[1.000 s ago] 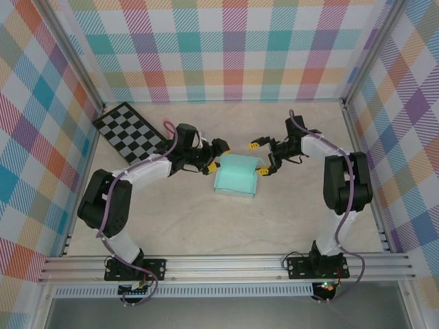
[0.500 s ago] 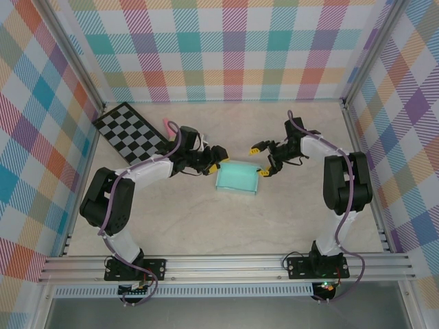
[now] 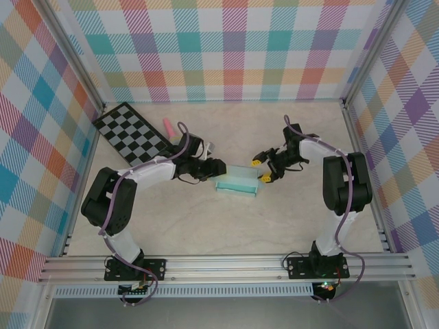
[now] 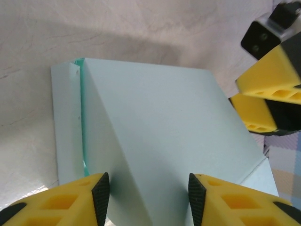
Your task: Fold the paper box
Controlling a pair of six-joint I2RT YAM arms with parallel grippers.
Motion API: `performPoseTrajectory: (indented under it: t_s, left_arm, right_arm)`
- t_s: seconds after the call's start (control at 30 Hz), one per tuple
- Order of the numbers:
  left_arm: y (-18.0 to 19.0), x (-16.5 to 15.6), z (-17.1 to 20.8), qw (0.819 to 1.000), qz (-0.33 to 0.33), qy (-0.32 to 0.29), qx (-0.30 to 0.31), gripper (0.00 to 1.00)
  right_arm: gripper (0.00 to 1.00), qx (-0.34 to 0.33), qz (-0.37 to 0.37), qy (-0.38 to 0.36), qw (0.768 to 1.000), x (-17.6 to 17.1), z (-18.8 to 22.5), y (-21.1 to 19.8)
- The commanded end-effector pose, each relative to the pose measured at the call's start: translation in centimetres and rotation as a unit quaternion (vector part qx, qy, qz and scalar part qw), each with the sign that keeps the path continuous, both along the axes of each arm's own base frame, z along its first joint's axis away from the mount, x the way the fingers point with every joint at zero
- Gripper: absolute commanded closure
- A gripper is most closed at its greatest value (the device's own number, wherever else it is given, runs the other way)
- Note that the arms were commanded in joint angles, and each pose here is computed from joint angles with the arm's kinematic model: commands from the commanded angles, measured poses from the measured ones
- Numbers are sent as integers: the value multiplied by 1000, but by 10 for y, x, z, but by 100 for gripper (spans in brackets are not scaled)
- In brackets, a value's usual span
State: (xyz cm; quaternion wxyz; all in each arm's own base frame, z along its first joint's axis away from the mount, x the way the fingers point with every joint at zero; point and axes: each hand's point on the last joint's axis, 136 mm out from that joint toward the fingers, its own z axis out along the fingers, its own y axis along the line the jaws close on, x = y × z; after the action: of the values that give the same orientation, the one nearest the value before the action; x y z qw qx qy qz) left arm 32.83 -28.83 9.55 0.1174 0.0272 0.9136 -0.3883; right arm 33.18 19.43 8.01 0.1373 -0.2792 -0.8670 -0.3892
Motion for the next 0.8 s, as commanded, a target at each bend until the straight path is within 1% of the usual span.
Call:
performPoseTrajectory:
  t_s: [0.0, 0.2, 0.37, 0.4, 0.43, 0.53, 0.63, 0.77]
  left_arm:
    - [8, -12, -25, 999, -20, 12, 37, 52]
    - [8, -10, -27, 999, -14, 7, 42, 51]
    - [11, -10, -22, 999, -13, 0, 47, 42]
    - [11, -10, -20, 999, -14, -5, 48, 38]
    - [12, -9, -16, 999, -14, -11, 49, 31]
    - [13, -6, -3, 998, -18, -33, 52, 23]
    - [16, -2, 7, 996, -22, -55, 63, 19]
    - [27, -11, -1, 993, -39, -51, 96, 18]
  right_arm:
    - [42, -28, 20, -27, 999, -3, 17, -4]
    - [41, -38, 26, -35, 998, -7, 22, -8]
    - [37, -58, 47, -75, 994, -9, 40, -15]
    - [36, -62, 55, -88, 993, -12, 44, -16]
    - [36, -70, 63, -98, 991, -14, 47, -19]
    - [36, -105, 93, -127, 982, -24, 49, -27]
    - [37, -137, 115, -141, 974, -33, 44, -33]
    - [41, -150, 148, -147, 966, -44, 36, -29]
